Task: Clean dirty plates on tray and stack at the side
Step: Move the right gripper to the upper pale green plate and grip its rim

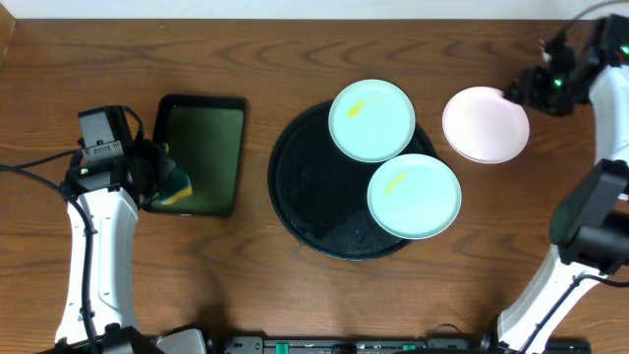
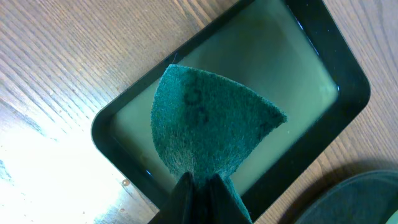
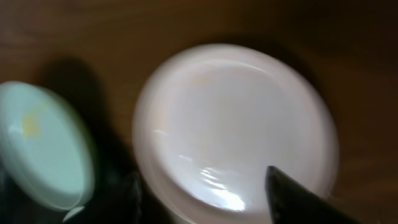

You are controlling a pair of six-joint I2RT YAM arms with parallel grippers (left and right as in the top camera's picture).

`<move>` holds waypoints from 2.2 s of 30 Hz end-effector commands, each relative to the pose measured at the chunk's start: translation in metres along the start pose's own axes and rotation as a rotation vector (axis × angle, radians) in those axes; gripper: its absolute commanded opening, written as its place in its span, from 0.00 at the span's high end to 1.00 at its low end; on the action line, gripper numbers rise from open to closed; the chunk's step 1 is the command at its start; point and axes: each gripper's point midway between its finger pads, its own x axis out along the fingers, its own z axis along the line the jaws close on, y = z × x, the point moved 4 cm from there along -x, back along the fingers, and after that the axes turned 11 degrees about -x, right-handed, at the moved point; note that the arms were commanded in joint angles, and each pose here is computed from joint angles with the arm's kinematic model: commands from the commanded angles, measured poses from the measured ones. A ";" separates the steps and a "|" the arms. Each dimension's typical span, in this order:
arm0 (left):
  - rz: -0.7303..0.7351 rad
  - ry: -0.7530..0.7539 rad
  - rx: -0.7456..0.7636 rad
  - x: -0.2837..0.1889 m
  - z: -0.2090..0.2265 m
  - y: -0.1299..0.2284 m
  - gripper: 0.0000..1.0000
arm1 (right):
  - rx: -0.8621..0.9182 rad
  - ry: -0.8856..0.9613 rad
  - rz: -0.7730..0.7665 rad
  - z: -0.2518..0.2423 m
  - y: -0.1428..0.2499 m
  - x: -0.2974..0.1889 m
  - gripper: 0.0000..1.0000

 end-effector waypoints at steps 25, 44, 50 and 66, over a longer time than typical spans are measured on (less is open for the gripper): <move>0.006 0.000 0.013 0.001 0.002 0.001 0.92 | 0.386 0.525 0.044 0.188 0.075 0.107 0.39; 0.015 -0.009 0.012 0.005 0.003 0.001 0.92 | 0.347 0.461 0.035 0.194 0.085 0.130 0.51; 0.015 -0.009 0.012 0.005 0.003 0.001 0.92 | 0.340 0.449 0.064 0.200 0.092 0.132 0.49; 0.017 -0.010 0.012 0.005 0.003 0.002 0.92 | 0.380 0.397 0.097 0.219 0.117 0.149 0.53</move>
